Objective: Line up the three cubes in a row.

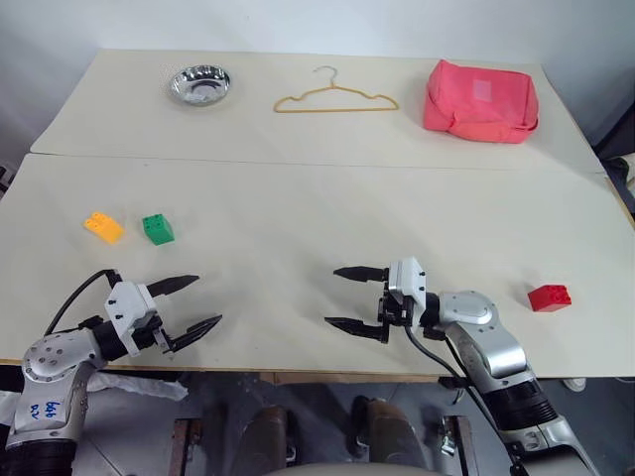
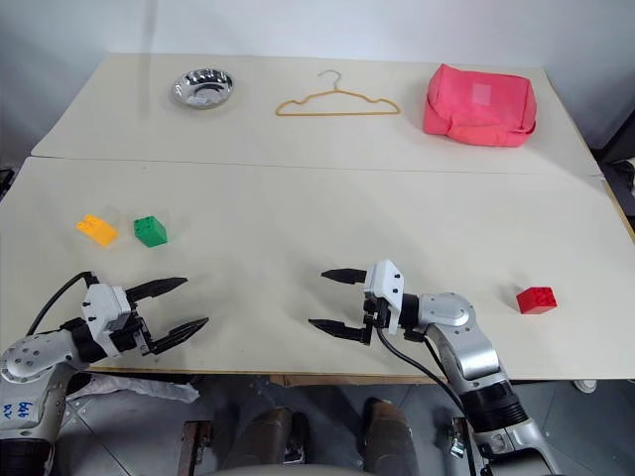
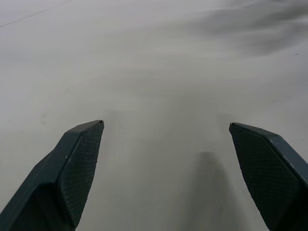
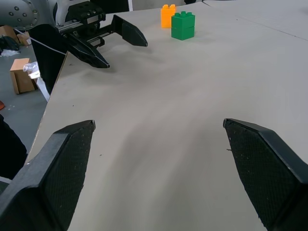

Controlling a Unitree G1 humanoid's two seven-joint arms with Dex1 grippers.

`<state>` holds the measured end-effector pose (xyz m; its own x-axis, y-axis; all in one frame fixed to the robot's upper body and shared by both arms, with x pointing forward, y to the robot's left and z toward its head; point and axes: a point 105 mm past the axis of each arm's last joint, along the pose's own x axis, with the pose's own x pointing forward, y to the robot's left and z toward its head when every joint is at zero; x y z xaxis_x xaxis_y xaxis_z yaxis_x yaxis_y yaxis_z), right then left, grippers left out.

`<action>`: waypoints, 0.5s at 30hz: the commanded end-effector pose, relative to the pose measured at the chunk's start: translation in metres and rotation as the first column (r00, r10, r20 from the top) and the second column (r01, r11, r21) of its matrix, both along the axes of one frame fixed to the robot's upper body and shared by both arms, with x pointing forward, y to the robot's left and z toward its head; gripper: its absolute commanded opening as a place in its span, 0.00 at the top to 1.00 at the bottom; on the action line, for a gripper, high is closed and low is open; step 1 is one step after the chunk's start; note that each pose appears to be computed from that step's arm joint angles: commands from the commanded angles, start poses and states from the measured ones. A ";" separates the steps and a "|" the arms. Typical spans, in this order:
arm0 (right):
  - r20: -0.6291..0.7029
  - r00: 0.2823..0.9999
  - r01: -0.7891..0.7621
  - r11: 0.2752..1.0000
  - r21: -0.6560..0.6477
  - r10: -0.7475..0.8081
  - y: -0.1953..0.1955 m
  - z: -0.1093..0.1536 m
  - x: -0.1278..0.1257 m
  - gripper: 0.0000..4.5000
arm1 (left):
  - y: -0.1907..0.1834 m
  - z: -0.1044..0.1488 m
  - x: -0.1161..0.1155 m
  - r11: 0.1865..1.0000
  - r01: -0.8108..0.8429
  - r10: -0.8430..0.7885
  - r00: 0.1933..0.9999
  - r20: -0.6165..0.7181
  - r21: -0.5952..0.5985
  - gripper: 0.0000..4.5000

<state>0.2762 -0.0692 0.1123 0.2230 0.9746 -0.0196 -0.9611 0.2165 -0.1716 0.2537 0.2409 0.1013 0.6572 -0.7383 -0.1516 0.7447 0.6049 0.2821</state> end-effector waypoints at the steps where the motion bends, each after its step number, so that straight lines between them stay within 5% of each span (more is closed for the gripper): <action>1: 0.031 1.000 -0.001 1.000 0.030 0.000 -0.002 0.010 0.000 0.00 | 0.002 0.012 -0.002 1.000 -0.019 0.020 0.999 0.050 -0.023 0.01; 8: 0.021 1.000 -0.022 0.991 0.129 0.019 -0.010 0.028 -0.007 0.00 | -0.012 0.021 0.002 0.985 -0.069 0.060 0.996 -0.064 -0.159 0.01; 15: 0.060 0.977 0.186 0.956 0.226 -0.205 -0.053 0.068 -0.014 0.00 | -0.085 0.028 -0.025 0.958 0.259 -0.268 0.961 -0.067 -0.122 0.01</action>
<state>0.2650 -0.1088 0.1544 0.3528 0.9237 0.1495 -0.9185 0.3724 -0.1331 0.2360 0.1719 0.1292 0.5005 -0.8617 -0.0834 0.8626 0.4882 0.1327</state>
